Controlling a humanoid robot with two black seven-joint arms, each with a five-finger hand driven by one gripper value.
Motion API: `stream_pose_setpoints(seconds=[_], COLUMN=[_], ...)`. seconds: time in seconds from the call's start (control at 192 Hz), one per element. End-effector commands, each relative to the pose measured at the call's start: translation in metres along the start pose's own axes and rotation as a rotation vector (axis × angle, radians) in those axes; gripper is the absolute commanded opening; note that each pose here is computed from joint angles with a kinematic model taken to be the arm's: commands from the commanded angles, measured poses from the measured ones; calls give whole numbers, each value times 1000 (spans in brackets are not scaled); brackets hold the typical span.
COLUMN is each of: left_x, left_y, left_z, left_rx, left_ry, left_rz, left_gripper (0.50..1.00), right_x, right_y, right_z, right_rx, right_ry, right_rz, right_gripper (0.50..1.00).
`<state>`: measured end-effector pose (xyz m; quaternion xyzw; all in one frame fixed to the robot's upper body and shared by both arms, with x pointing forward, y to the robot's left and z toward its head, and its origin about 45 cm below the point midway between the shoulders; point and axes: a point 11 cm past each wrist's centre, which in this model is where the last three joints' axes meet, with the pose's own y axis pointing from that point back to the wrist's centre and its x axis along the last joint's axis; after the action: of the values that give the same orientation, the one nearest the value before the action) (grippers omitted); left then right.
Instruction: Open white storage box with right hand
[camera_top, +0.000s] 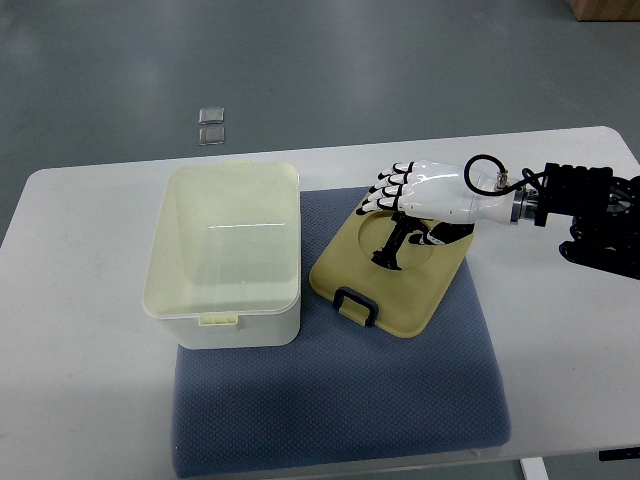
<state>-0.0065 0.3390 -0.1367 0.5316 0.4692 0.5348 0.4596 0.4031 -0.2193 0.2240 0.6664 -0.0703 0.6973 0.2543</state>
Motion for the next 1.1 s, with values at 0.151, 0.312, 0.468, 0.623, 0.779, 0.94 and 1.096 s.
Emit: stream_pose_setpoints(seconds=[0.151, 0.312, 0.468, 0.623, 0.779, 0.94, 1.096], left_x=[0, 0, 0, 0, 0, 0, 0], left_y=[0, 0, 0, 0, 0, 0, 0], left_z=[0, 0, 0, 0, 0, 0, 0], left_rx=[-1, 1, -1, 1, -1, -1, 1], left_ry=[0, 0, 0, 0, 0, 0, 0], left_rz=[0, 0, 0, 0, 0, 0, 0], left_gripper=[1000, 1000, 1000, 1000, 1000, 1000, 1000], right_x=[37, 95, 146, 181, 146, 94, 49], right_y=[0, -3, -9, -12, -17, -26, -35], right_z=[20, 46, 62, 68, 82, 75, 62], right_rx=[-34, -124, -149, -59, -213, -294, -366], right_ry=[57, -25, -397, -843, -1213, -1535, -1819], right_rz=[52, 195, 321, 563, 648, 675, 667], right_gripper=[891, 889, 889, 891, 891, 893, 895])
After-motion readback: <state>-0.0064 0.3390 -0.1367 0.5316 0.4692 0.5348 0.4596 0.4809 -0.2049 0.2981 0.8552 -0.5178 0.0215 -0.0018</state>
